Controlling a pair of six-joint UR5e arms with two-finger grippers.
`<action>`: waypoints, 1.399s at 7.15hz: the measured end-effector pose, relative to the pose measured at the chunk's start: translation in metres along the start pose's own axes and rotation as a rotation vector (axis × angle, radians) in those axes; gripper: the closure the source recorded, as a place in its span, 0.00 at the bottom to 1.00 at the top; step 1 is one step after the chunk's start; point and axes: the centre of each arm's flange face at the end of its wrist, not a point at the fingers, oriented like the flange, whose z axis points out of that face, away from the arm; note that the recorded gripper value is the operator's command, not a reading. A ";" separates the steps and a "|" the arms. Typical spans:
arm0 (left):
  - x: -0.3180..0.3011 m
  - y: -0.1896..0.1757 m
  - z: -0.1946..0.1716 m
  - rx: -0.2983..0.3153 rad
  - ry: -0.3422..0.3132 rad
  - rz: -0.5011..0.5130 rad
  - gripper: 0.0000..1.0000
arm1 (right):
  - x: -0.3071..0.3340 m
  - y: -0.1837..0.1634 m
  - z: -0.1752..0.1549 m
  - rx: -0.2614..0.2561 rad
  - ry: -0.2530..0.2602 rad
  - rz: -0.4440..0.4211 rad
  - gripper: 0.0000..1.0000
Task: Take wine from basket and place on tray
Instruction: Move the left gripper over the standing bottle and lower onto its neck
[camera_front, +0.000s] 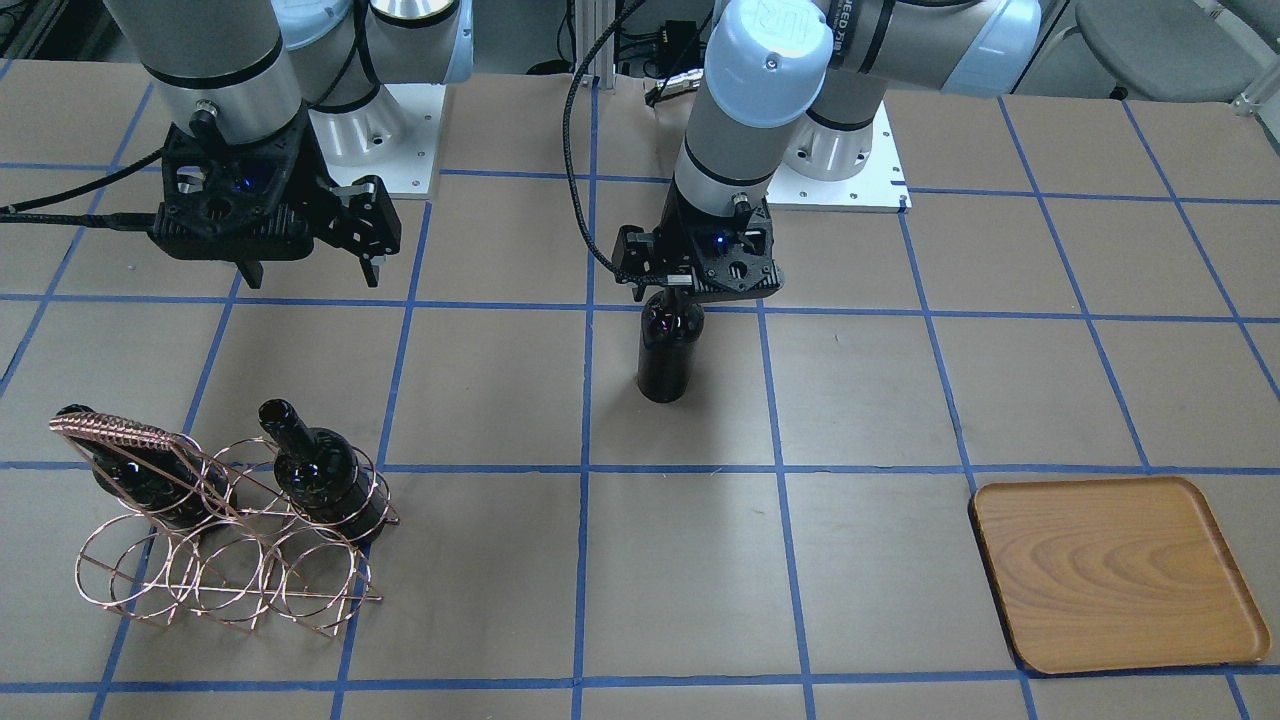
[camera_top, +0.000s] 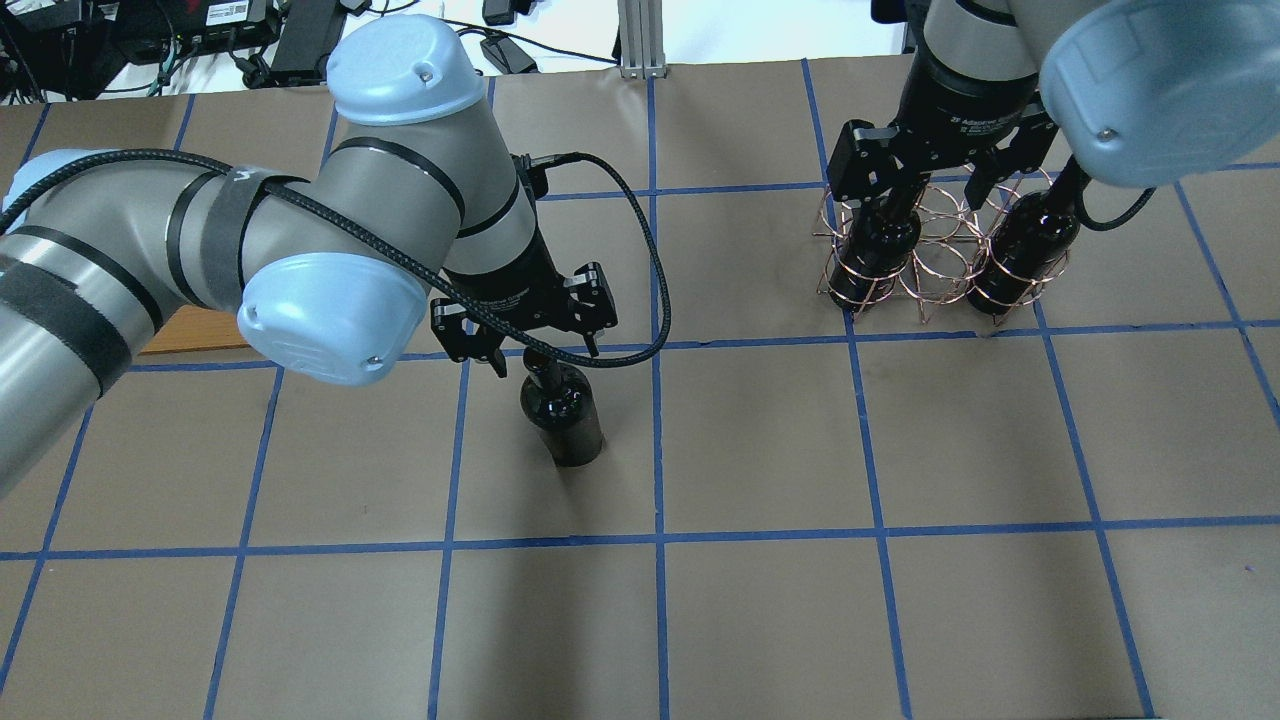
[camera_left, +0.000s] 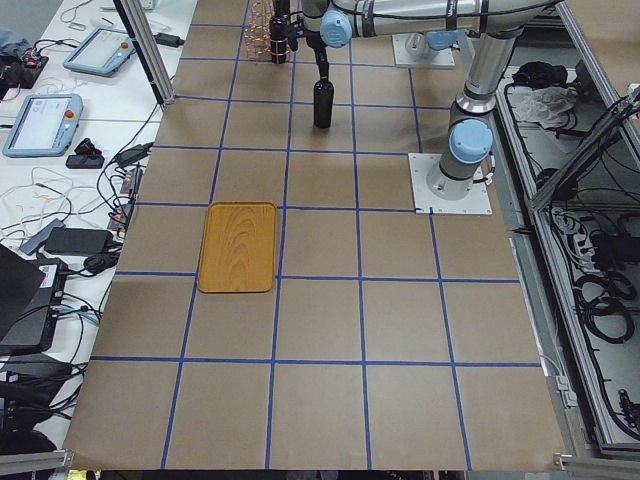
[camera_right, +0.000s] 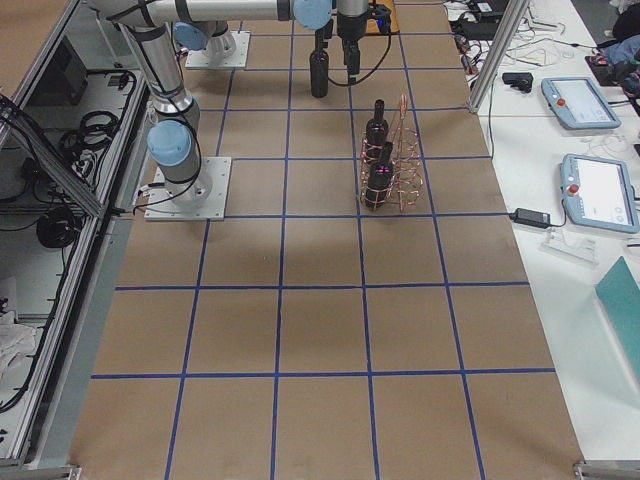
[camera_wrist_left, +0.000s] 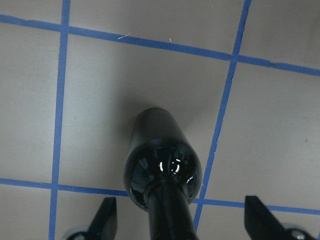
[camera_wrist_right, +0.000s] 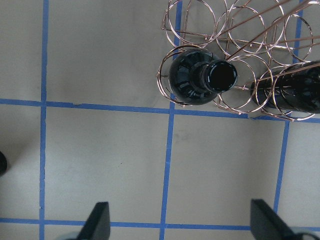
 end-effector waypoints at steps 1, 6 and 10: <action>0.000 -0.001 0.000 0.007 0.002 0.002 0.14 | 0.000 0.000 0.000 0.001 0.000 -0.001 0.00; 0.000 0.000 0.001 0.008 -0.002 -0.002 0.17 | 0.000 0.000 0.000 0.001 -0.001 -0.008 0.00; 0.000 0.001 0.003 -0.001 -0.005 -0.014 0.18 | 0.000 0.000 0.000 0.003 -0.001 -0.007 0.00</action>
